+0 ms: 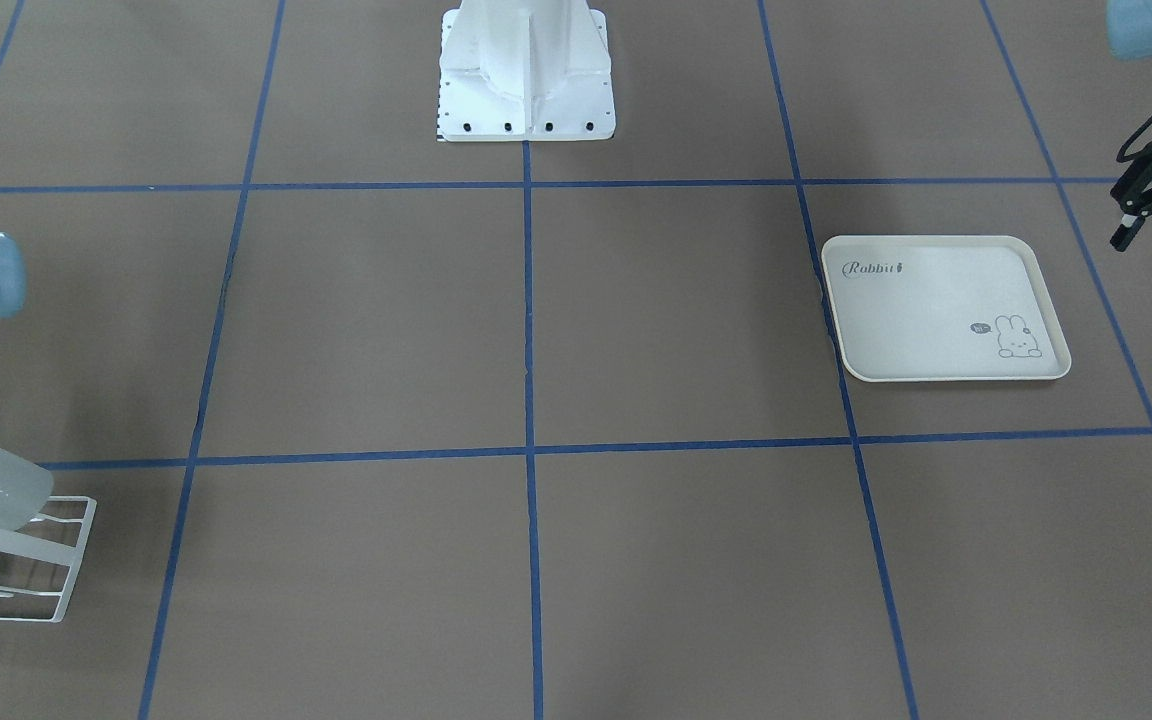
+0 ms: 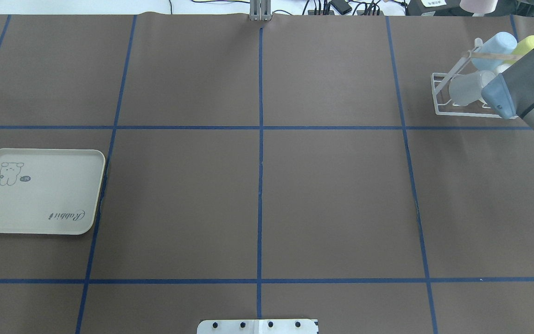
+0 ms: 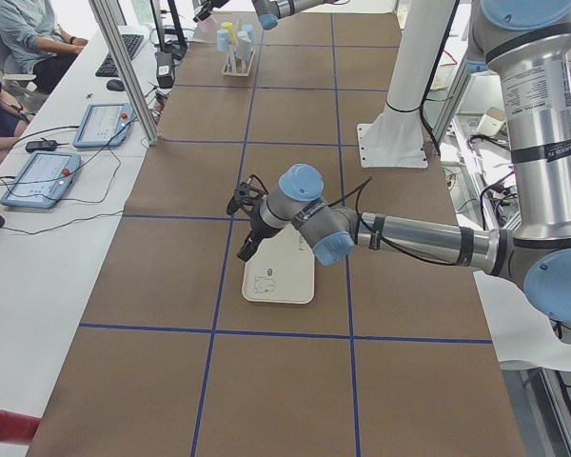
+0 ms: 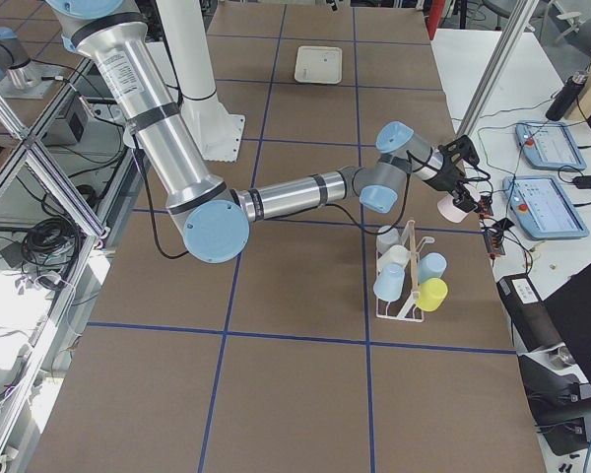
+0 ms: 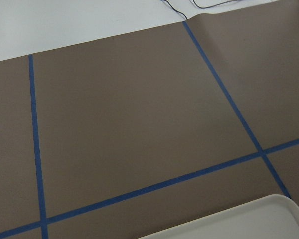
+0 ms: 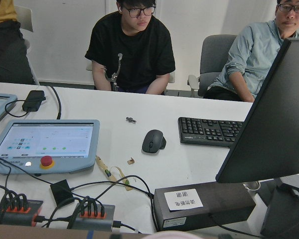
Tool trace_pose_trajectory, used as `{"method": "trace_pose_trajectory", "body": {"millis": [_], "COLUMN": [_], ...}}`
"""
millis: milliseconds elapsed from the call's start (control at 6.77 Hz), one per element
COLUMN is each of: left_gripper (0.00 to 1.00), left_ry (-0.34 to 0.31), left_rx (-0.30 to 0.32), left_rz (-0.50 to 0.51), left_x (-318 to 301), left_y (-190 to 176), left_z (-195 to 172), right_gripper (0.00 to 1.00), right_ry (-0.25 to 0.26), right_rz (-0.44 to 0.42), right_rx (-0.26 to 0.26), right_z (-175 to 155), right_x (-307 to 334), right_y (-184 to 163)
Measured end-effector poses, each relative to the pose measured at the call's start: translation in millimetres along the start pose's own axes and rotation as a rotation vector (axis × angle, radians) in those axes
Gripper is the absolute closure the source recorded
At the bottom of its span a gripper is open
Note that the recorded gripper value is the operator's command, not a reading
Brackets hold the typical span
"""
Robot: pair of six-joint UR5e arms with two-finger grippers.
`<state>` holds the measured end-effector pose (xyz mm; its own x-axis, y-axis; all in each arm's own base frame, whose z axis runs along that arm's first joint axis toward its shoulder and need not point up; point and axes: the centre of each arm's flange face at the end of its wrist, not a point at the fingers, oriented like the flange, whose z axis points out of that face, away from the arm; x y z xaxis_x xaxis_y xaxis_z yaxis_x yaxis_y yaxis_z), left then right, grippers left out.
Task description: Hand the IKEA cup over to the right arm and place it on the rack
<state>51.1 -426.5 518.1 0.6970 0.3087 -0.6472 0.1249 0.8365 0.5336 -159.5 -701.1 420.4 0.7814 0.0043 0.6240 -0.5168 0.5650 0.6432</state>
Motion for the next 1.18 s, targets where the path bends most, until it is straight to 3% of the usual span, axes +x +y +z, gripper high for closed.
{"method": "trace_pose_trajectory", "body": {"millis": [738, 1181], "left_gripper": [0.0, 0.0], "left_ry": [-0.019, -0.019], "left_rx": [-0.018, -0.031], "left_rz": [-0.015, -0.016], "left_x": [-11, -13], "left_y": [5, 8], "left_z": [2, 8], "right_gripper": [1.0, 1.0], "right_ry": [-0.03, -0.008], "right_rz": [-0.015, -0.008], "right_rx": [0.04, 0.132], "right_z": [-2, -3], "right_x": [23, 32], "right_y": [65, 72]}}
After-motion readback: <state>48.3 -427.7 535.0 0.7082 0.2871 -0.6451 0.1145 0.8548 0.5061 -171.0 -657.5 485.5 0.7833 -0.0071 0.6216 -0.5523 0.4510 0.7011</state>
